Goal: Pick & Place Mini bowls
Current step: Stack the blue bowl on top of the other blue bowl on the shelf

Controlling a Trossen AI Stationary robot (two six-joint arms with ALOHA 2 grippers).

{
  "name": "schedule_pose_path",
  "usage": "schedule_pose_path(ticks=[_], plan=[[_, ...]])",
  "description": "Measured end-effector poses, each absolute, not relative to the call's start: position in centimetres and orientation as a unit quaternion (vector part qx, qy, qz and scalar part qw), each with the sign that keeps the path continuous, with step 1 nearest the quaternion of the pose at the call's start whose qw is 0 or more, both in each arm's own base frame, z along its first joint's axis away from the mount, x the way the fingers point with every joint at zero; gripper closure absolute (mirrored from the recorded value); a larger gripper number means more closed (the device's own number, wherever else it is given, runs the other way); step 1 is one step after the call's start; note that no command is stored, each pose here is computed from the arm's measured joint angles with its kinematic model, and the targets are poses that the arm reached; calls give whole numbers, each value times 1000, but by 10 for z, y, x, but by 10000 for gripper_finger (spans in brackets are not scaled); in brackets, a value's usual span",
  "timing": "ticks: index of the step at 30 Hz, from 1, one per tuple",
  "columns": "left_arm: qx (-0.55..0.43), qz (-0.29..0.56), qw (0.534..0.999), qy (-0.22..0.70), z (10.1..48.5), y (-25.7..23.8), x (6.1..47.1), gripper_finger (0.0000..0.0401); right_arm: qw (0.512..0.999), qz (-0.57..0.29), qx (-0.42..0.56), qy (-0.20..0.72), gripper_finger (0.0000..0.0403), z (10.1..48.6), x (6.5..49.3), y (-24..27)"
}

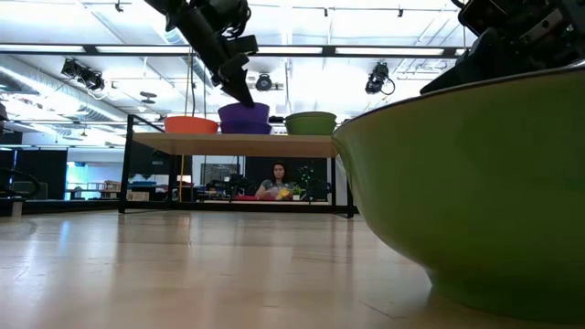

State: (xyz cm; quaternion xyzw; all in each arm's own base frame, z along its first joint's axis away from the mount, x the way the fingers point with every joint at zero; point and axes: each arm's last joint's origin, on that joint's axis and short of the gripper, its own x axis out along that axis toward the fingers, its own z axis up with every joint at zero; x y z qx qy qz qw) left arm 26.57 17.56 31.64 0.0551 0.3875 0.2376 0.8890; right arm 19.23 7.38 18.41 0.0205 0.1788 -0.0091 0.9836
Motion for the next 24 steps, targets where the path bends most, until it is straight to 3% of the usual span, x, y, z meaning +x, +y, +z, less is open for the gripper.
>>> schedule_pose_path(ticks=[15, 24], plan=[[51, 230, 890, 391, 315, 175, 265, 375, 984, -9, 21, 179, 396, 184, 192, 74], [51, 230, 890, 390, 315, 175, 266, 299, 984, -9, 20, 179, 396, 184, 192, 74]])
